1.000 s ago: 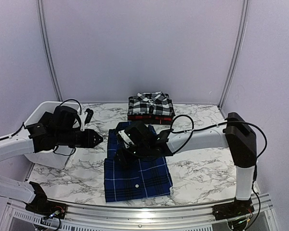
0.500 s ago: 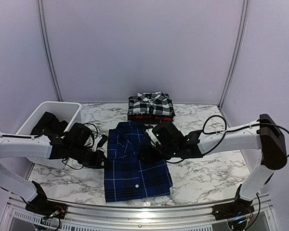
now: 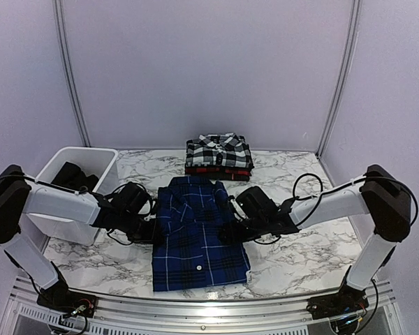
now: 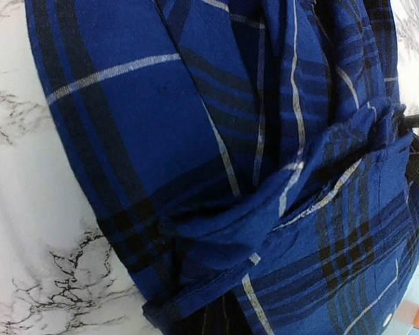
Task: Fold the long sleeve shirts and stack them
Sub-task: Adjust the 2/3-rectangle-folded shirt at the center of the board.
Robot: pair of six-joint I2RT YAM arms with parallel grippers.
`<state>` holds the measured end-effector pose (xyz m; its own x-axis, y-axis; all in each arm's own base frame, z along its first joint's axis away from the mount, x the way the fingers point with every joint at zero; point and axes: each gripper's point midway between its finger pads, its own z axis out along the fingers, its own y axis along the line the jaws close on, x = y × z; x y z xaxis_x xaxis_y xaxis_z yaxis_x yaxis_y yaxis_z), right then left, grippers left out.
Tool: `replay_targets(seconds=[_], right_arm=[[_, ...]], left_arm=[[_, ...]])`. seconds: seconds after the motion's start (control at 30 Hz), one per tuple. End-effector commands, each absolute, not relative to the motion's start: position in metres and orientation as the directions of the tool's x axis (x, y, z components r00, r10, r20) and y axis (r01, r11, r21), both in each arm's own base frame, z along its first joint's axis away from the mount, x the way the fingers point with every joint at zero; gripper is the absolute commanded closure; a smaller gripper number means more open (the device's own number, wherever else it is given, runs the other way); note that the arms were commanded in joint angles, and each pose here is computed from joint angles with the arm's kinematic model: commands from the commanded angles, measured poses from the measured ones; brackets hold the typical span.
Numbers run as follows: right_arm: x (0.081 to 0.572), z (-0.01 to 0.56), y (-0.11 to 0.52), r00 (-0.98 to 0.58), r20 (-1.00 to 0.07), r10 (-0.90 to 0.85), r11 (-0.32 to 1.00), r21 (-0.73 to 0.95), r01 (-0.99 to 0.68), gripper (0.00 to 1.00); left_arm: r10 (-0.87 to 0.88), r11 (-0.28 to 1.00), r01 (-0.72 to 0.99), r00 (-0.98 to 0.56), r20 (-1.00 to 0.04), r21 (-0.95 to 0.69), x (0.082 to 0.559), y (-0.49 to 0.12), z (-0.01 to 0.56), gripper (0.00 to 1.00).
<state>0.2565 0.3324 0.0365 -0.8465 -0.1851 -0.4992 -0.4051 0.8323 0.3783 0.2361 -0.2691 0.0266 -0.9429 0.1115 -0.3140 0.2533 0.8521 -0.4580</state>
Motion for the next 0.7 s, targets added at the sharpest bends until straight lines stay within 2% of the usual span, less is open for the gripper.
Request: replay_targets(seconds=[0.0, 0.2, 0.4, 0.53, 0.67], right_arm=[[0.258, 0.064, 0.325, -0.831, -0.53, -0.17, 0.849, 0.348, -0.396, 0.46], [0.261, 0.113, 0.343, -0.758, -0.624, -0.189, 0.85, 0.282, -0.445, 0.45], [0.312, 0.138, 0.364, -0.702, -0.698, -0.146, 0.835, 0.293, -0.465, 0.47], [0.356, 0.137, 0.377, -0.691, -0.714, -0.109, 0.817, 0.331, -0.471, 0.52], [0.392, 0.122, 0.38, -0.701, -0.709, -0.075, 0.795, 0.383, -0.471, 0.62]], left_arm=[[0.089, 0.85, 0.265, -0.924, -0.371, -0.455, 0.251, -0.275, 0.043, 0.92], [0.111, 0.847, 0.298, -0.91, -0.4, -0.441, 0.254, -0.276, 0.052, 0.91], [0.094, 0.846, 0.292, -0.905, -0.416, -0.445, 0.263, -0.281, 0.059, 0.91], [0.096, 0.845, 0.299, -0.9, -0.424, -0.443, 0.268, -0.285, 0.061, 0.92], [0.1, 0.844, 0.302, -0.9, -0.424, -0.443, 0.271, -0.288, 0.061, 0.92]])
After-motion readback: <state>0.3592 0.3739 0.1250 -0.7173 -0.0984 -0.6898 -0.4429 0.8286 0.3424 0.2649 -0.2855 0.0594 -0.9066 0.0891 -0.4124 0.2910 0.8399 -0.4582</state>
